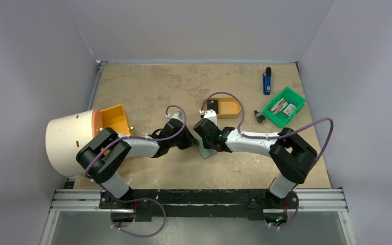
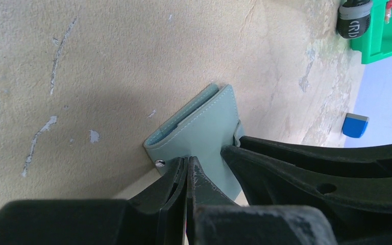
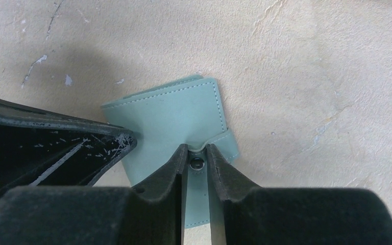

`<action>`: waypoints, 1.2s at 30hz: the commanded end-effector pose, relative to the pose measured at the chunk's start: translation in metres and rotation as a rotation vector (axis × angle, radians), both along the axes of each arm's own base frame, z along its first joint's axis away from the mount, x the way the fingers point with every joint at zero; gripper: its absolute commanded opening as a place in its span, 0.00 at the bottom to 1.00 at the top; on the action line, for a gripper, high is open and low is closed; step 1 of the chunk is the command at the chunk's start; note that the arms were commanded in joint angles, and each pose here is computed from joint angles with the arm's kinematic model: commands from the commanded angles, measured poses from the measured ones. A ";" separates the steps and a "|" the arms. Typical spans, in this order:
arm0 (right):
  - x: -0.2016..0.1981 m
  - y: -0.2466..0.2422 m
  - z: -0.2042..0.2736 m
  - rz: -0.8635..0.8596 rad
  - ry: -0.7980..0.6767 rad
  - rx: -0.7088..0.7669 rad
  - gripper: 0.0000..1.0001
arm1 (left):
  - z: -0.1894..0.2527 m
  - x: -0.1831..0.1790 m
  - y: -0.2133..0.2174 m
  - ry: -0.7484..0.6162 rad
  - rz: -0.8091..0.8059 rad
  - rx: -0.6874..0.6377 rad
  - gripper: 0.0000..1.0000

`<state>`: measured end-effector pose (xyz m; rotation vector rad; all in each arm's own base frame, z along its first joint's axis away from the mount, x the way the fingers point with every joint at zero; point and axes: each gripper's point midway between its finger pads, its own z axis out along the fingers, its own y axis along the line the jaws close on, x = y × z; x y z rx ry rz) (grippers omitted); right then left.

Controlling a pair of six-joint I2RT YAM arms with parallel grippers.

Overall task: Put the credit cards into the card holder
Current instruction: Open the card holder at the center of the board.

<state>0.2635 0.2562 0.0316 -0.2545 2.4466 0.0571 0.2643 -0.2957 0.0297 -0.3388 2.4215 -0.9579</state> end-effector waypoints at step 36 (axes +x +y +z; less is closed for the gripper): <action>-0.019 -0.042 0.070 -0.059 -0.035 0.377 0.66 | -0.013 0.004 0.014 -0.013 -0.005 0.111 0.00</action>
